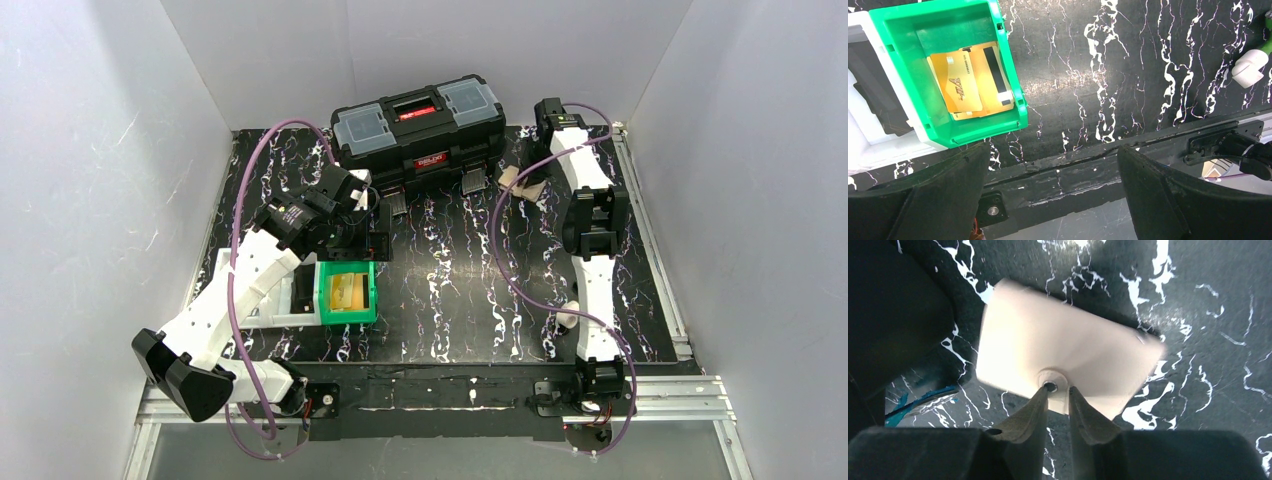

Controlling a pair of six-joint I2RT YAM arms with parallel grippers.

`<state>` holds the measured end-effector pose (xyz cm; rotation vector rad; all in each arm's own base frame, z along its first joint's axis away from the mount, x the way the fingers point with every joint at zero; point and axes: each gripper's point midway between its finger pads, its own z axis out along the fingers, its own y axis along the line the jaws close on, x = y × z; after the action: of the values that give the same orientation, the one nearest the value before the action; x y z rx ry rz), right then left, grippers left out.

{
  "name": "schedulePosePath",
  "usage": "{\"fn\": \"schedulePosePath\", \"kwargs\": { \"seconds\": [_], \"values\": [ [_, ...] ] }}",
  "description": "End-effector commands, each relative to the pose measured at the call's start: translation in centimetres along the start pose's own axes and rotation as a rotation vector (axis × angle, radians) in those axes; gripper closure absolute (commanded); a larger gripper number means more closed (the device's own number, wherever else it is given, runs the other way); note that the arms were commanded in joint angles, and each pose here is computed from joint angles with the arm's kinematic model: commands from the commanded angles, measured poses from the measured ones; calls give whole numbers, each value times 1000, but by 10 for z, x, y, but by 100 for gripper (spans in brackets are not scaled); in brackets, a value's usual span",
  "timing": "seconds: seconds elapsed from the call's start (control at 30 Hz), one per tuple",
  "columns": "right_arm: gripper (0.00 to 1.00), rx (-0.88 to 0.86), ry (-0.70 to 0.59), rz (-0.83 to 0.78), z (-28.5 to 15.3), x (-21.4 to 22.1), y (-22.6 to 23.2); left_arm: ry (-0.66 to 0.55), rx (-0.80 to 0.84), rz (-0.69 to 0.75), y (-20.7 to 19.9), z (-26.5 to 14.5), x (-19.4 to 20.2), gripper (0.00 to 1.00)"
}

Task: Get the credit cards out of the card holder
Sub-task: Move the card holder to the center of the board.

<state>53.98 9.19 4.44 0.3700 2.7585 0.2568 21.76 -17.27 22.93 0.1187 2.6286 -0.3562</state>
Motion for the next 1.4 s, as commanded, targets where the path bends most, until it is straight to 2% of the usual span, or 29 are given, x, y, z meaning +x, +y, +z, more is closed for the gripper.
{"fn": "schedulePosePath", "kwargs": {
  "seconds": [0.0,0.23,0.5,0.63,0.77,0.8,0.97,1.03,1.2,1.37],
  "values": [
    [76,90,151,-33,1,46,-10,-26,17,-13,-1,-10,-2,2],
    [98,98,197,-57,-6,75,0,-25,22,-20,0,-9,1,2],
    [99,-50,237,-74,-34,123,33,-19,21,-41,1,-3,5,2],
    [99,-130,247,-120,-50,161,51,-3,19,-59,1,4,10,2],
    [99,-129,186,-120,-73,184,47,8,21,-70,0,11,13,2],
    [99,-143,144,-101,-80,177,47,8,19,-70,1,13,13,2],
    [77,-185,-55,21,-112,110,44,0,10,-67,1,11,9,2],
    [74,-220,-116,65,-117,81,48,-8,5,-64,3,9,8,2],
    [74,-278,-157,189,-104,18,54,-21,-12,-63,6,5,6,2],
    [79,-337,-183,330,-75,-32,47,-29,-21,-63,7,1,3,2]
  ]
}}
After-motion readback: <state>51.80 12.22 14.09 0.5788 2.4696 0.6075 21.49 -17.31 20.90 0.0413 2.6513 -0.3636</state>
